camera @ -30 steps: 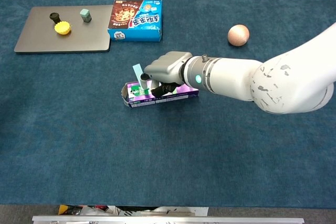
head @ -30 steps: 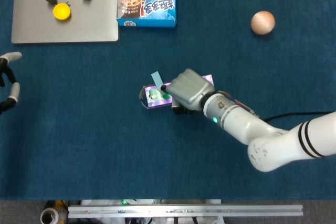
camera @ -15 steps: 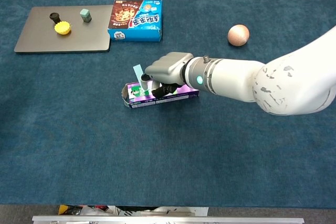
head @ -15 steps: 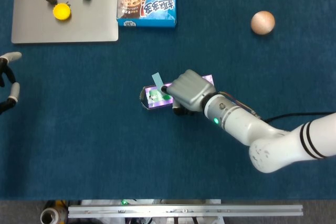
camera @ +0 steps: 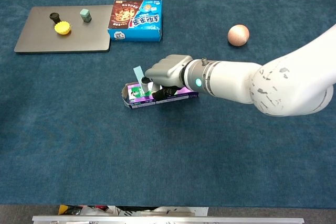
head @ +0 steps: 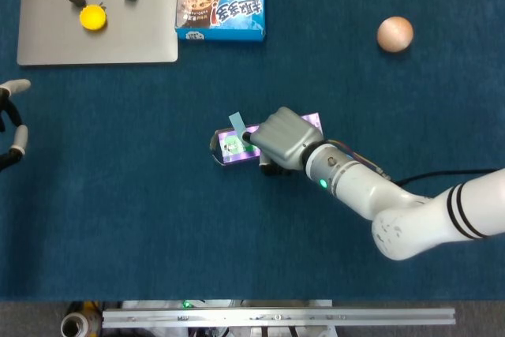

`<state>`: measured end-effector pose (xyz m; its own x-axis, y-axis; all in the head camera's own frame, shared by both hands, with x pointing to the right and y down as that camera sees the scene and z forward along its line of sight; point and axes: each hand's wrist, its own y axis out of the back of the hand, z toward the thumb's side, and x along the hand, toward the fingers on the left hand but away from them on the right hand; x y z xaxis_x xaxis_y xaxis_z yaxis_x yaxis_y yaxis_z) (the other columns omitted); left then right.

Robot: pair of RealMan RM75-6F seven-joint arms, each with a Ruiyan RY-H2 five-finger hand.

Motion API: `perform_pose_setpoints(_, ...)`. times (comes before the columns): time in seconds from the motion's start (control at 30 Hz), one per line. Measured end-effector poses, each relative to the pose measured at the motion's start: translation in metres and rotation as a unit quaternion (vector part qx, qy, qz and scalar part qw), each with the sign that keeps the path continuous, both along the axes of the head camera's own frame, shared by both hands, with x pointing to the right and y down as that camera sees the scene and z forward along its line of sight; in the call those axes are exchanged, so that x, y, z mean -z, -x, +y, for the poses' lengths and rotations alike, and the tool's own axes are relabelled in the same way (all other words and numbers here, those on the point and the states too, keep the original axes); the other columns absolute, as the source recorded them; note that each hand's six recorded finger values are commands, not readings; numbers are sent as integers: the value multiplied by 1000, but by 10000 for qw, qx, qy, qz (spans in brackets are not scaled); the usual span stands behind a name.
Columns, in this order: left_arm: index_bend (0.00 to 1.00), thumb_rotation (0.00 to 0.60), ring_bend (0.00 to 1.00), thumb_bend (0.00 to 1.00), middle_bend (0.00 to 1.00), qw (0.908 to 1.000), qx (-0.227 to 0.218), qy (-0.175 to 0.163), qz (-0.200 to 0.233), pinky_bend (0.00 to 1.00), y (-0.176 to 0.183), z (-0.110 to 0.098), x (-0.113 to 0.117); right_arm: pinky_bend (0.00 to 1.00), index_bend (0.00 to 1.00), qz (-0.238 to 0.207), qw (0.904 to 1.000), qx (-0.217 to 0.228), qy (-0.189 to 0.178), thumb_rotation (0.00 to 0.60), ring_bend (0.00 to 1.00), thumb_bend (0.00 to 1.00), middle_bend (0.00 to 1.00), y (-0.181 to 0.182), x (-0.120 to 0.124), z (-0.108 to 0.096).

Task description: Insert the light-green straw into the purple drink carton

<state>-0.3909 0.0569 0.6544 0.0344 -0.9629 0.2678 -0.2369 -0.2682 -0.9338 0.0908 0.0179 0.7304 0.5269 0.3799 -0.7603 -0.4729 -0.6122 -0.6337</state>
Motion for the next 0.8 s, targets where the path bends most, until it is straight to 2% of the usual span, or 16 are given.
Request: perform_pose_setpoints(0.8,234,600,552,430,544,10000,6,-6,13,757,1,1,0,1000,259,-58,9999,-93,-45,230,1000,1000,1000,-4,4,-4)
